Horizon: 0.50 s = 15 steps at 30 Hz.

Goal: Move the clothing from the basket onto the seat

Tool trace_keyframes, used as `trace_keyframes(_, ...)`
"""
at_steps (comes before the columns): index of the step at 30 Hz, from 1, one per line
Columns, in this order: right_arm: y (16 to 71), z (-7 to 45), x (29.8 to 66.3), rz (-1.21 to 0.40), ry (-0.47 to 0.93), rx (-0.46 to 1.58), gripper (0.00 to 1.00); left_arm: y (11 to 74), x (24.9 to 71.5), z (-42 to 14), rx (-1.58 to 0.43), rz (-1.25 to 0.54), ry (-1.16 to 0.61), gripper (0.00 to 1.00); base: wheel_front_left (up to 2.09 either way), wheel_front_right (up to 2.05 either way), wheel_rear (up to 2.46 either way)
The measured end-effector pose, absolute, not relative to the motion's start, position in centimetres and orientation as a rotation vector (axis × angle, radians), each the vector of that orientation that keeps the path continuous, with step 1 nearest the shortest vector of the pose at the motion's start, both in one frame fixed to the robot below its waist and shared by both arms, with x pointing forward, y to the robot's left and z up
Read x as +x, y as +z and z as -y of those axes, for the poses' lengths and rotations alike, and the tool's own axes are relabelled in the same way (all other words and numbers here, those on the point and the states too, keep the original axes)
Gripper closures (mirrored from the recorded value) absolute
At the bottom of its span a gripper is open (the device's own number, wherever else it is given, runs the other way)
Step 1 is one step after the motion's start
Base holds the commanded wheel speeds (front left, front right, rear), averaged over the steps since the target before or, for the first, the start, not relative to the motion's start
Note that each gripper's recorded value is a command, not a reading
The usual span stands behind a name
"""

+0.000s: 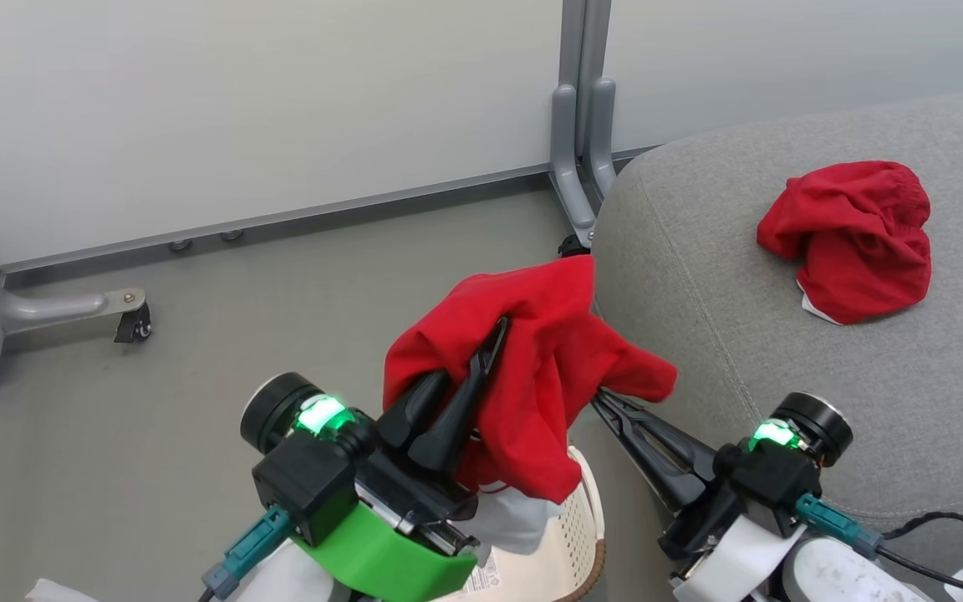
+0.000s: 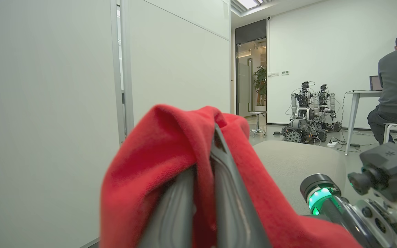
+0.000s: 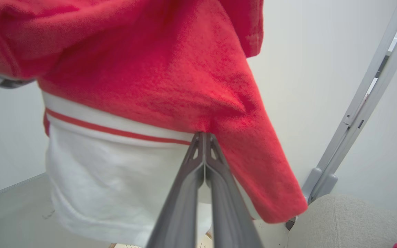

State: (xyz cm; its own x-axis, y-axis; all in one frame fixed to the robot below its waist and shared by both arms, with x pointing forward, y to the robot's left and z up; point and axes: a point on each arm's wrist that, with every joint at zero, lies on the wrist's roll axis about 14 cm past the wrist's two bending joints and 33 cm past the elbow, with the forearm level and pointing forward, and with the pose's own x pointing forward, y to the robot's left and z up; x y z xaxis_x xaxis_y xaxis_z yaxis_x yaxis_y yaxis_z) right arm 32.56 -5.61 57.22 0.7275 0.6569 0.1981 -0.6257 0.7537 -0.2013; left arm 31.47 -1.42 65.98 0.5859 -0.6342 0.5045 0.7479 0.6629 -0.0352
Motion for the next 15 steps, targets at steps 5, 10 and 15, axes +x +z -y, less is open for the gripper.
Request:
trace_keyframes(5,58.0,6.5,32.3,0.29,0.665,-0.103,0.0,65.8,31.7,1.1,-0.246,0.481,-0.801,1.0,0.0,0.0,0.0)
trace_keyframes(10,58.4,8.0,32.5,0.297,0.584,-0.03,0.0,66.0,32.2,0.7,-0.234,0.49,-0.78,1.0,0.0,0.0,0.0)
trace_keyframes(15,59.1,10.0,32.8,0.321,0.492,0.008,0.0,66.1,32.8,0.3,-0.227,0.497,-0.764,1.0,0.0,0.0,0.0)
